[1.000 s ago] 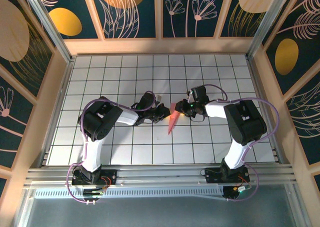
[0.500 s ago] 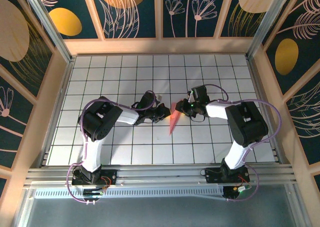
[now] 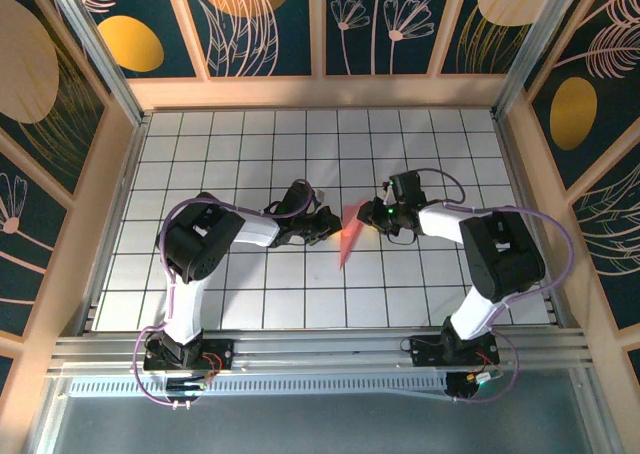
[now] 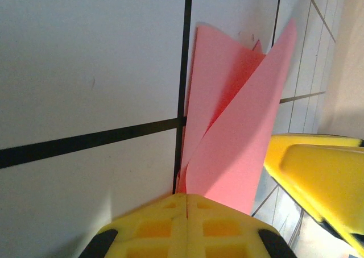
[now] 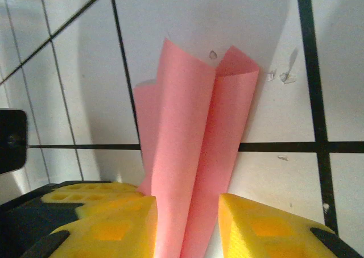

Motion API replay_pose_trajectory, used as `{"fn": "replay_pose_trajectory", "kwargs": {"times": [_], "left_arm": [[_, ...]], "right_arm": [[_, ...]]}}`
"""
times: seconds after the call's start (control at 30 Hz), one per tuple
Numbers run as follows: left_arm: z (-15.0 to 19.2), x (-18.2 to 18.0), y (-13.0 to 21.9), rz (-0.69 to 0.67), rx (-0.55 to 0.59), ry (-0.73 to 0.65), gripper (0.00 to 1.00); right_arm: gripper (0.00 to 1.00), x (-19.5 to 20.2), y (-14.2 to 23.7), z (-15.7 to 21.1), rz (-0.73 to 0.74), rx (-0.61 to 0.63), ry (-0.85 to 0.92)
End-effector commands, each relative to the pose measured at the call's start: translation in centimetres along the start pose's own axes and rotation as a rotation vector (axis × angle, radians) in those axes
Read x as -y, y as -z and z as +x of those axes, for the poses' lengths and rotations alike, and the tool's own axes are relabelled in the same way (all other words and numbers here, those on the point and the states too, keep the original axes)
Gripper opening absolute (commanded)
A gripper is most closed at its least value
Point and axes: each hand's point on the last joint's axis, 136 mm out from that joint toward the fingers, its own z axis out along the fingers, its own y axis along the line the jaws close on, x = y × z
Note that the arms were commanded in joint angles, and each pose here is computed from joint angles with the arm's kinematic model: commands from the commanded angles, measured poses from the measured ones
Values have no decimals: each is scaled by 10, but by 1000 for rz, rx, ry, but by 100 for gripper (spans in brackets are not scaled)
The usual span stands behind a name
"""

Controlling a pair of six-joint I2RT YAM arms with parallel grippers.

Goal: Fold a paper plane with a square sheet of paper (fold left side to right side)
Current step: Fold the wing for the fifth time at the center of the table.

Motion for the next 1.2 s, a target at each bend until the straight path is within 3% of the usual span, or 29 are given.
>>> {"fn": "replay_pose_trajectory", "kwargs": {"times": [0.0,0.3,1.17], "left_arm": [[25,-68,-16,-222,-36,41,0],[25,-69,-16,-229,-36,40,0],[27,-72,-16,-237,-46,38,0]], "right_arm": [[34,-6,15,-4,-4,23,32],[17,-34,3,-2,-67,-15,72],[16,-5,-20,9,35,-58,55]]}}
